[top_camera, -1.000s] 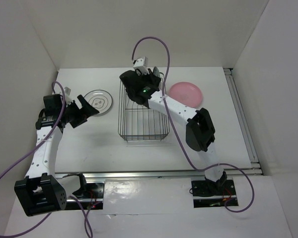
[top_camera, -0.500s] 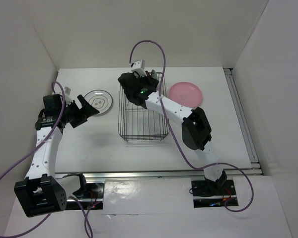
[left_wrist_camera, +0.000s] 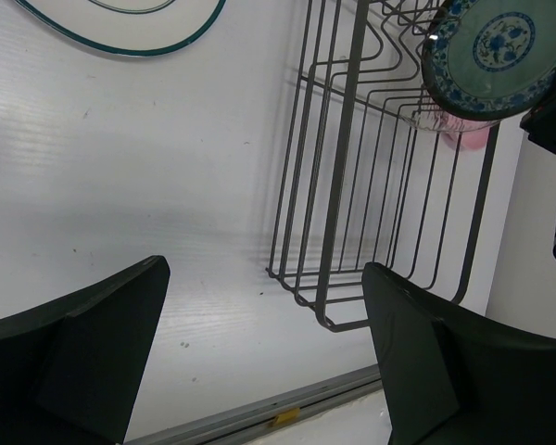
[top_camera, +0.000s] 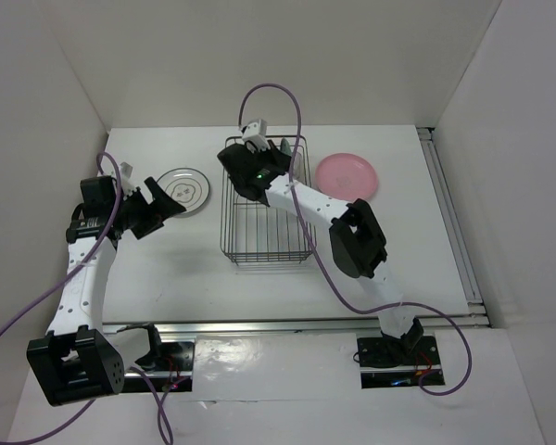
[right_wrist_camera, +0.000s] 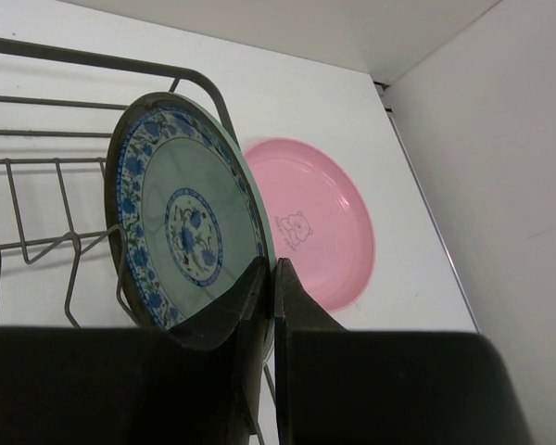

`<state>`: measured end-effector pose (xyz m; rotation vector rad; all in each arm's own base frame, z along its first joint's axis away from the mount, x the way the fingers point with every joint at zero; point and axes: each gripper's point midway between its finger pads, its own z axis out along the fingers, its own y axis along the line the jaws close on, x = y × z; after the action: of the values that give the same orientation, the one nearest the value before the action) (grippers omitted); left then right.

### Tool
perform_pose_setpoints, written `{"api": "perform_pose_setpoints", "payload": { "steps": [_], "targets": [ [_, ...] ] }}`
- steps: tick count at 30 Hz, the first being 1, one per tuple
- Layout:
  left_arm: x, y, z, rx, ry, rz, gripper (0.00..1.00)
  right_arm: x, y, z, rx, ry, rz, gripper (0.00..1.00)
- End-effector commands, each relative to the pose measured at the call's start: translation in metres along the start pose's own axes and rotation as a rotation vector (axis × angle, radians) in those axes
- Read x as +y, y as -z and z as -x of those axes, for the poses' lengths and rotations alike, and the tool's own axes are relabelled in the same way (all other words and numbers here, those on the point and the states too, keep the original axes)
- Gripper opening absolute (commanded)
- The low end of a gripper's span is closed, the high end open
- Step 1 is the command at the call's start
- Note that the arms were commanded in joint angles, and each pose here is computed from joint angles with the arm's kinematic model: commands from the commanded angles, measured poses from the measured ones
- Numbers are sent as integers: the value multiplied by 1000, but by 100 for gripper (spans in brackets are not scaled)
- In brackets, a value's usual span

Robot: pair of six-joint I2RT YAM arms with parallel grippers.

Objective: Load the plates into the dish rack

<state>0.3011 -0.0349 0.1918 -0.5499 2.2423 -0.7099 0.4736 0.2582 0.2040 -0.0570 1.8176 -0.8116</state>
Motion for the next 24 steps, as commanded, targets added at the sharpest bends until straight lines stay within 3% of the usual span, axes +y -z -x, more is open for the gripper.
{"api": "perform_pose_setpoints", "payload": {
  "steps": [1,11,15,17,24],
  "targets": [
    [-8,3,6,-24,-19,-35,99,-7,0,7,-6,-61,-38,4],
    [-6,3,7,-29,-19,-27,99,9,-3,-6,14,-53,-10,22],
    [-6,3,7,-29,-19,-27,99,14,-3,-9,23,-58,13,43],
    [-7,4,10,-41,-23,-21,99,13,-7,-12,33,-50,17,45],
    [0,2,10,-38,-13,11,99,-24,1,46,-19,-215,98,61]
  ]
}}
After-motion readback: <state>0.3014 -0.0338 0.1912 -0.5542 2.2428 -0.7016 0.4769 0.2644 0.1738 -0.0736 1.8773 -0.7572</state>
